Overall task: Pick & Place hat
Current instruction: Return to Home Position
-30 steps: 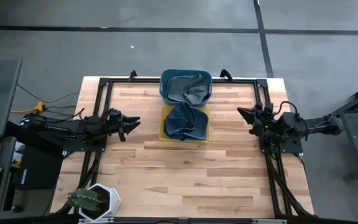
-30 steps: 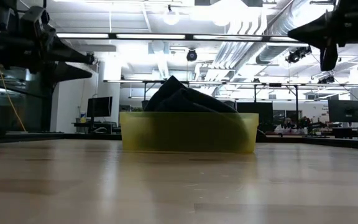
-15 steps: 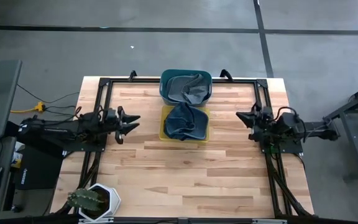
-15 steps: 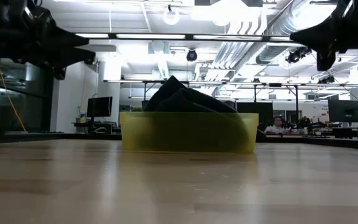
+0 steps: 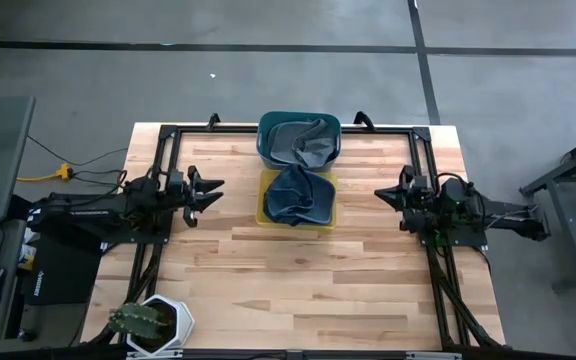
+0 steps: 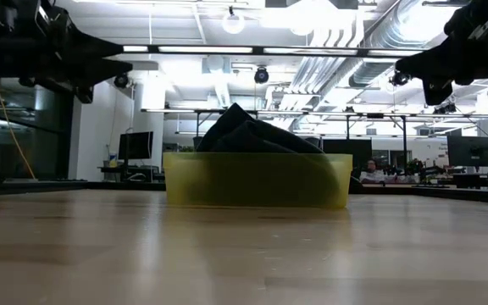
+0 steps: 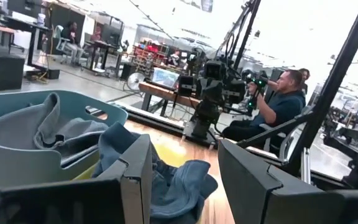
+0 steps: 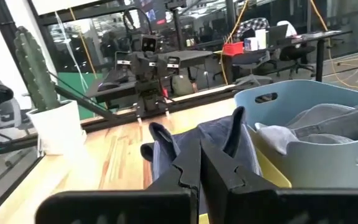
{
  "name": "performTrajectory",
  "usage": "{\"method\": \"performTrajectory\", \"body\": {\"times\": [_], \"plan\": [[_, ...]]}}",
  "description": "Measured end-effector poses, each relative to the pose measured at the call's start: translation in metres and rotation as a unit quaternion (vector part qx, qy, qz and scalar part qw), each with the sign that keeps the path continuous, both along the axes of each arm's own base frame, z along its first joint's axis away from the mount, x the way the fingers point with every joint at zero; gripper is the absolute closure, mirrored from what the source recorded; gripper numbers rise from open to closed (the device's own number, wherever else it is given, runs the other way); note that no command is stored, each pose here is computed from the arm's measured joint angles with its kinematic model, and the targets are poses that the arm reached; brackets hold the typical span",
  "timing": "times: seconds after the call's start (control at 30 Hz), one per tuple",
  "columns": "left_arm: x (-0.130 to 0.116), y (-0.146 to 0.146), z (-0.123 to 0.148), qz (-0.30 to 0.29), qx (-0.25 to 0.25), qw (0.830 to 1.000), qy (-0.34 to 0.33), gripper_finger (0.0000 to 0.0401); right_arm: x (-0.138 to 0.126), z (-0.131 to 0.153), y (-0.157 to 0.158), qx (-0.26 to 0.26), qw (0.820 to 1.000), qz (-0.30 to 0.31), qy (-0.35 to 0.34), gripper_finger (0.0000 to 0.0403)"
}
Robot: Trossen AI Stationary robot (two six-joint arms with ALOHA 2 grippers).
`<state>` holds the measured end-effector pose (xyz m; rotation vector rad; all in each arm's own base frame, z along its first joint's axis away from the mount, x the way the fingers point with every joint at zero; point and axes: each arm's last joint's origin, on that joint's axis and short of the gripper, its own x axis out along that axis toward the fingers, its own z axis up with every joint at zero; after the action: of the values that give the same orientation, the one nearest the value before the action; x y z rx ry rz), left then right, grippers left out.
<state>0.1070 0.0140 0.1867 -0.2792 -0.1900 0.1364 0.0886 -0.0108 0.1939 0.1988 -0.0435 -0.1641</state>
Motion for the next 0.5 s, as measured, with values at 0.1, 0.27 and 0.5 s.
{"method": "performTrajectory", "body": {"times": [0.1, 0.27, 0.5], "plan": [[0.000, 0.000, 0.000, 0.007, -0.007, 1.000, -0.001, 0.0270, 0.000, 0.001, -0.001, -0.007, 1.000, -0.007, -0.006, 0.0403], [0.000, 0.000, 0.000, 0.007, -0.013, 1.000, -0.002, 0.0270, 0.002, 0.003, -0.002, -0.028, 0.998, -0.008, -0.058, 0.0403], [0.000, 0.000, 0.000, 0.006, -0.019, 1.000, -0.002, 0.0270, 0.005, -0.006, -0.003, -0.045, 0.996, -0.020, -0.081, 0.0403]]}}
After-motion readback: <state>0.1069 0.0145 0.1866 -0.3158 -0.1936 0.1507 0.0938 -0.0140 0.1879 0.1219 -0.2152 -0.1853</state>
